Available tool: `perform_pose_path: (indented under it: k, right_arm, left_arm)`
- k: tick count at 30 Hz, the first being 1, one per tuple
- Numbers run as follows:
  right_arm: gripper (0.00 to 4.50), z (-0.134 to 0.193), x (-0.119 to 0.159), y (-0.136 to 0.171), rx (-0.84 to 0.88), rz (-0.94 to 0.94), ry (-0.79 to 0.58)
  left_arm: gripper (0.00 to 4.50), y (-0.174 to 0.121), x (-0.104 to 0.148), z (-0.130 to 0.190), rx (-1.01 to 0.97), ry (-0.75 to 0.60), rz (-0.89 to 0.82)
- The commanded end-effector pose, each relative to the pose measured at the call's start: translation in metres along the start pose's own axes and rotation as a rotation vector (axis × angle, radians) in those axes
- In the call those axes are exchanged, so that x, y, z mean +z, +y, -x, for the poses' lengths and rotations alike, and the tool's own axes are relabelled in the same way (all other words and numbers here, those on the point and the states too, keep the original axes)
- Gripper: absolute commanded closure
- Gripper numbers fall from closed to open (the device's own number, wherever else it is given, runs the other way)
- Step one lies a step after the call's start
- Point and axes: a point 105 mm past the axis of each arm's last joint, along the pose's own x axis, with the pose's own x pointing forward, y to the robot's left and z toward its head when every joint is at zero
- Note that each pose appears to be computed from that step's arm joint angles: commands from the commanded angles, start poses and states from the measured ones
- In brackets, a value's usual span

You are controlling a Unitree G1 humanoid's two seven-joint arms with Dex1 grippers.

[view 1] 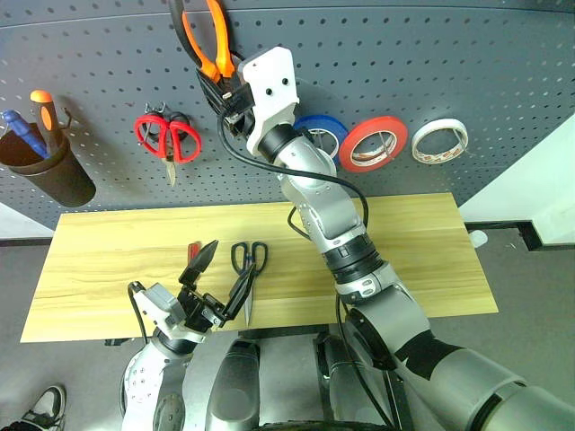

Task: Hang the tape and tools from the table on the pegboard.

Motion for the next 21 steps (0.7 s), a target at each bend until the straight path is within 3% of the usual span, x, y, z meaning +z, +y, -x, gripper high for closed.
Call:
perform_pose_path:
  k: [1,12,21]
  right_arm:
    - [2.4,-0.007,0.028,-0.012,-0.061,0.014,-0.101]
    - [2.4,-0.006,0.025,-0.013,-0.073,0.02,-0.093]
    - [2.4,-0.006,0.021,-0.012,-0.066,0.014,-0.076]
  left_arm:
    - [0.03,-0.002,0.01,-0.002,-0.004,-0.052,-0.016]
    - [0.03,0.006,0.039,-0.006,0.103,-0.248,-0.256]
    - [0.03,0.013,0.042,-0.005,0.175,-0.338,-0.292]
